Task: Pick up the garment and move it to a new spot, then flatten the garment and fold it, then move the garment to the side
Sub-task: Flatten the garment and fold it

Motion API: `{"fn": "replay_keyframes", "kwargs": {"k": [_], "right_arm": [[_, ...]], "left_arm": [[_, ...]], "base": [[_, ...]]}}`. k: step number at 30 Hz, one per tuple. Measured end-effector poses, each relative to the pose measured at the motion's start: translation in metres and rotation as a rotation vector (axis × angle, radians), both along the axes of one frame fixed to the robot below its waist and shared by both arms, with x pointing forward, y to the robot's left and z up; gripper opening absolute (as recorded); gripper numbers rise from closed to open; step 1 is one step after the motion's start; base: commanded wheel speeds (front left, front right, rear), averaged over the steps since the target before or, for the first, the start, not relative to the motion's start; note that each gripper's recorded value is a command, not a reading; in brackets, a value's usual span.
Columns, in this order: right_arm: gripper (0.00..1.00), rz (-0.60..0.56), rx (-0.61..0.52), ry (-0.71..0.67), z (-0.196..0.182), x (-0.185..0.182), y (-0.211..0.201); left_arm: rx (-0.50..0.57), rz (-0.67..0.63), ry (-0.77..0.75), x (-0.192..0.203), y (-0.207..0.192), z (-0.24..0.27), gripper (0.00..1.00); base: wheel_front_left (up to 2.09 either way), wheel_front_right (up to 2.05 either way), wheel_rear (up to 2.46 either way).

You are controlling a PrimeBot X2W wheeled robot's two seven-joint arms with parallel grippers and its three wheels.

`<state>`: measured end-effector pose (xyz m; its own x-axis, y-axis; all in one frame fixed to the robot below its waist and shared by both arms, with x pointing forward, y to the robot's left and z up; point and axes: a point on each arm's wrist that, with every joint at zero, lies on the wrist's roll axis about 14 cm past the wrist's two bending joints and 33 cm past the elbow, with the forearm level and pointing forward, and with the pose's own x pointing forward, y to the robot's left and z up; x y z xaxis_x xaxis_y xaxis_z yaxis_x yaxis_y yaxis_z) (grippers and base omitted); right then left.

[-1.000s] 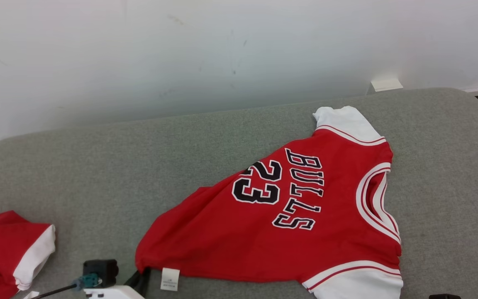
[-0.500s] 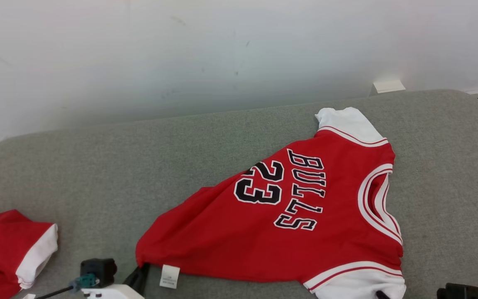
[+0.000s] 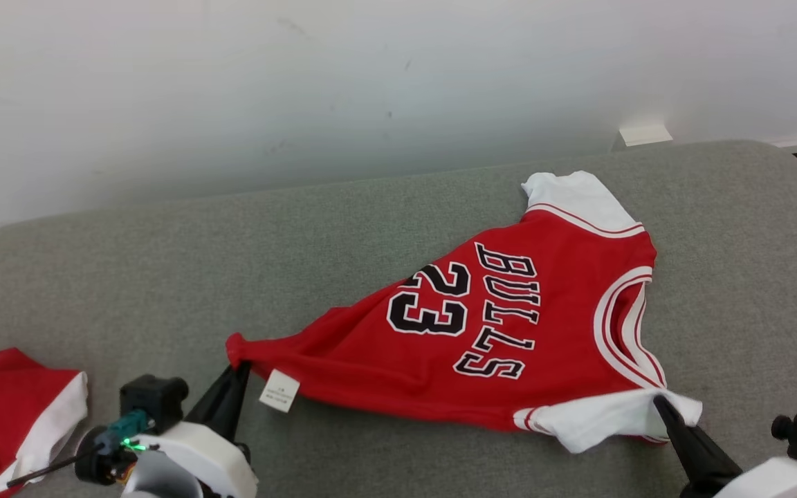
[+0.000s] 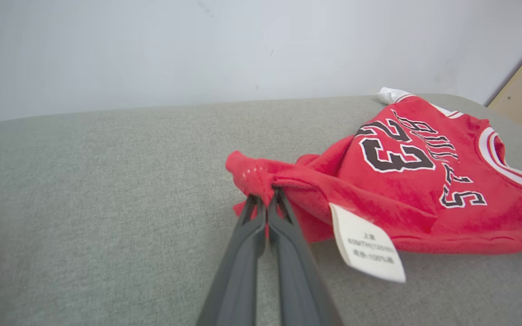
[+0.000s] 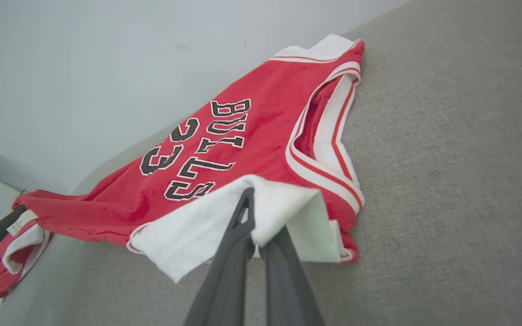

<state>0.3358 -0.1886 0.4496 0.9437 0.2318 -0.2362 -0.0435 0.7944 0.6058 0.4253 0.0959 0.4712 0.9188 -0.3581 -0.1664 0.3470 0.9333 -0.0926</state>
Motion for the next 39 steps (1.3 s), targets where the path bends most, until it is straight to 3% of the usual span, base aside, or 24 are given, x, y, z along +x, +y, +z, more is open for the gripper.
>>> {"fn": "replay_keyframes", "kwargs": {"k": [8,22,27,35,39], "right_arm": [[0.0,-0.021,0.025,-0.198,0.062,0.066,-0.004],[0.0,0.004,-0.133,-0.461,0.178,0.218,-0.013],[0.0,-0.042,-0.174,-0.567,0.224,0.261,-0.017],[0.0,-0.078,-0.24,-0.694,0.281,0.304,-0.016],[0.0,-0.096,-0.265,-0.782,0.319,0.308,-0.019]], "left_arm": [[0.028,-0.072,-0.091,0.042,-0.02,0.029,0.0],[0.038,-0.044,-0.151,0.175,-0.017,0.089,0.0],[-0.031,-0.015,-0.208,0.214,-0.018,0.129,0.0],[-0.09,0.045,-0.262,0.255,-0.005,0.181,0.0],[-0.05,0.028,-0.315,0.261,-0.012,0.207,0.0]], "base": [[0.0,0.0,0.0],[0.0,0.0,0.0],[0.0,0.0,0.0],[0.0,0.0,0.0],[0.0,0.0,0.0]]}}
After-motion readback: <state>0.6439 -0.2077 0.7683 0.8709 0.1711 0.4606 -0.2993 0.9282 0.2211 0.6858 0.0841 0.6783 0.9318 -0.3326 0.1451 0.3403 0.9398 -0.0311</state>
